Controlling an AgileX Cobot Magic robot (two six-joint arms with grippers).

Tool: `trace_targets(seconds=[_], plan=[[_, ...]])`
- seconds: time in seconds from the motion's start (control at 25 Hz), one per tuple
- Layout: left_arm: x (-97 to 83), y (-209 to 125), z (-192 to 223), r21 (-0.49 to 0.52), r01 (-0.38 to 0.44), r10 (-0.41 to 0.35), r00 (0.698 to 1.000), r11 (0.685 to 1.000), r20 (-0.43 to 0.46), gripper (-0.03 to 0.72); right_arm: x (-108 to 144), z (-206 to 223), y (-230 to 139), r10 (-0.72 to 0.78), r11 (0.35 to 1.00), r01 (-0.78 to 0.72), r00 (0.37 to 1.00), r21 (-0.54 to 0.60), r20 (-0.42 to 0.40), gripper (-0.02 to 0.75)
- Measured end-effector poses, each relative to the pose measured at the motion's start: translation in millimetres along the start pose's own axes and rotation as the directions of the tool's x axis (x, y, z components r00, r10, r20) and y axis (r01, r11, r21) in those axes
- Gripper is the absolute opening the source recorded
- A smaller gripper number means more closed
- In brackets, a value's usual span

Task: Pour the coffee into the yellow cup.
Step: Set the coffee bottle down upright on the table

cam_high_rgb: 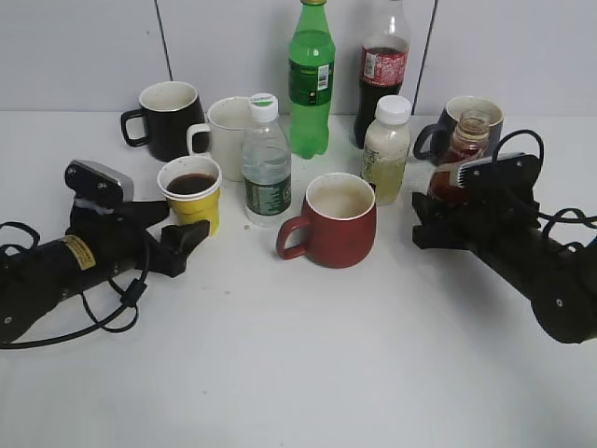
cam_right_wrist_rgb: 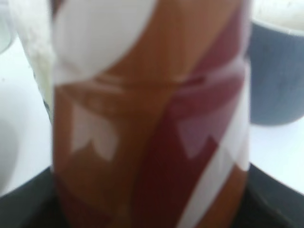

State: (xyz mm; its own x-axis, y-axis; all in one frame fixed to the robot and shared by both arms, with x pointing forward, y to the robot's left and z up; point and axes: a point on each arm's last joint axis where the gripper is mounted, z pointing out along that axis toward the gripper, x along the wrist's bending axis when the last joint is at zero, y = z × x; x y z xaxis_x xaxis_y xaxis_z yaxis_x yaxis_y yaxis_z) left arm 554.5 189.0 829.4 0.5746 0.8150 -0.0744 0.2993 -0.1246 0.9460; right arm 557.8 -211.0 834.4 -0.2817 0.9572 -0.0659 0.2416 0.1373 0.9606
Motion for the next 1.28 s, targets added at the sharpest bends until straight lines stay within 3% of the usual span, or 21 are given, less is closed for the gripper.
trace_targets(seconds=[0.28,0.52,0.72,0.96,1.12,1.28], plan=[[-5.5,7,-18,0.003,0.007,-0.007,1.0,1.0,-0.012,0.589,1,4,-13,0.0,1.0,0.0,1.0,0.007,0.0,0.505],[-9.2,11,-35,0.044,0.017,-0.016,0.999,0.999,-0.042,0.589,1,4,-15,0.0,1.0,0.0,1.0,0.019,-0.001,0.615],[-8.5,23,-47,0.173,-0.002,0.017,0.997,0.985,-0.081,0.589,1,-5,-12,0.0,0.999,0.0,1.0,0.048,-0.003,0.619],[-8.2,58,-70,0.224,0.097,-0.059,0.984,0.97,-0.17,0.587,0,-27,0,0.002,0.991,-0.001,1.0,0.134,-0.009,0.614],[-10.0,77,-91,0.283,0.131,-0.06,0.967,0.95,-0.247,0.587,0,-40,7,0.017,0.975,-0.014,1.0,0.222,-0.012,0.606],[-21.9,104,-120,0.279,0.183,-0.092,0.947,0.943,-0.309,0.587,-1,-51,16,0.086,0.938,-0.083,0.996,0.336,0.006,0.597]])
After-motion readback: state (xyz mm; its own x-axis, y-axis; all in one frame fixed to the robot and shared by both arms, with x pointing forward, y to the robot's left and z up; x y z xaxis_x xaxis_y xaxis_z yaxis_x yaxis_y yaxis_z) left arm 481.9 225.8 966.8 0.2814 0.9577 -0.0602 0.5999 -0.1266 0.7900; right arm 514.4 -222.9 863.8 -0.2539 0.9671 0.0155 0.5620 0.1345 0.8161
